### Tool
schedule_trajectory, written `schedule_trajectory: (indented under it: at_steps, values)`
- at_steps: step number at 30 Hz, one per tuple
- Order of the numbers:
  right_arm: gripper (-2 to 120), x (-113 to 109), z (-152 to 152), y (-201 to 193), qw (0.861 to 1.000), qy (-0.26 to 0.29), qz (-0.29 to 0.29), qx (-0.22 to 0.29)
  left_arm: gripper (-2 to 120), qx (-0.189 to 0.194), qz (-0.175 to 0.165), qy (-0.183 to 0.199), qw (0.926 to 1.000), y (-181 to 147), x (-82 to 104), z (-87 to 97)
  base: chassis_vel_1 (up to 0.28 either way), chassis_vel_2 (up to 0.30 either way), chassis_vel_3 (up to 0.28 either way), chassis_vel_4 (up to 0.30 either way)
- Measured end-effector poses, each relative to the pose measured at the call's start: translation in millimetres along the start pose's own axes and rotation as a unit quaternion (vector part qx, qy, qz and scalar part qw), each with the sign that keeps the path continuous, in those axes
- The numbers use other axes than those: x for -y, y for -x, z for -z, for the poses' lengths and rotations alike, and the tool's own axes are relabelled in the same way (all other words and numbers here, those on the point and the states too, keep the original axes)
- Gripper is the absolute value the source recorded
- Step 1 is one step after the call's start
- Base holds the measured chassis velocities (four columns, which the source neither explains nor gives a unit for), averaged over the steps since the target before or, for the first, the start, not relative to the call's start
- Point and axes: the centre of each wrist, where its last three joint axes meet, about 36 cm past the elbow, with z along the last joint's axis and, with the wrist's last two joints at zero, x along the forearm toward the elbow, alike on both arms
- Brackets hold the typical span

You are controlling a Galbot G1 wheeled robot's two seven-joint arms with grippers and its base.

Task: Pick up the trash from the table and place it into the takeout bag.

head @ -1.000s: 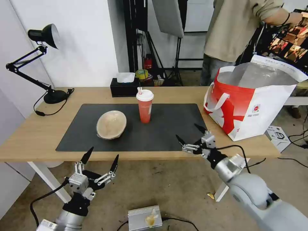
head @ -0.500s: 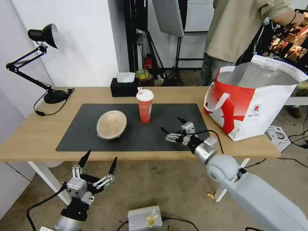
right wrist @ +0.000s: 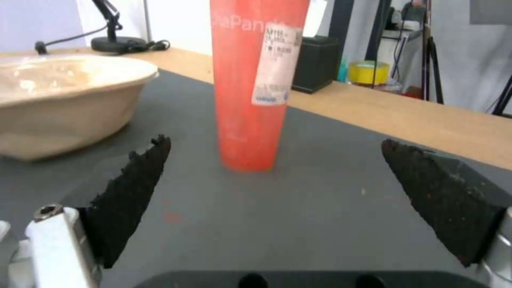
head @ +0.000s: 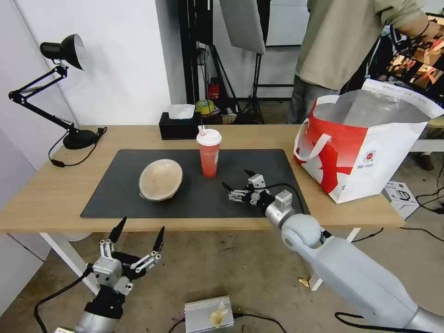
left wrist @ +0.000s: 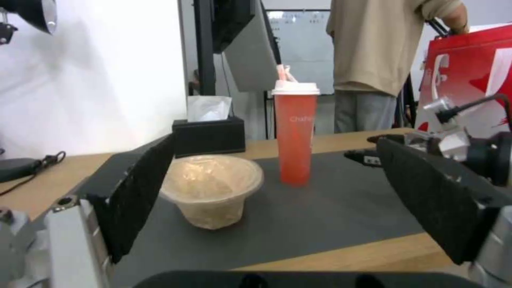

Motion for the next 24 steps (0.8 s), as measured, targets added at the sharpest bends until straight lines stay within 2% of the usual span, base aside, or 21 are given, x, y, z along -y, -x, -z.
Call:
schedule_trajectory:
  at_steps: [10,24]
  values:
    - [100,-6.1,1.7,36.6,1.0,0.008,0.003,0.01,100,-0.006,0.009,0.003,0.9999,-2.6,-4.1,-5.0,0.0,0.0,0.0,0.0]
    - [100,-7.0,3.9,65.8,1.0,0.01,0.004,0.01,100,-0.012,0.017,0.002,0.9998,-2.7,-10.2,-15.0,0.0,0.0,0.0,0.0]
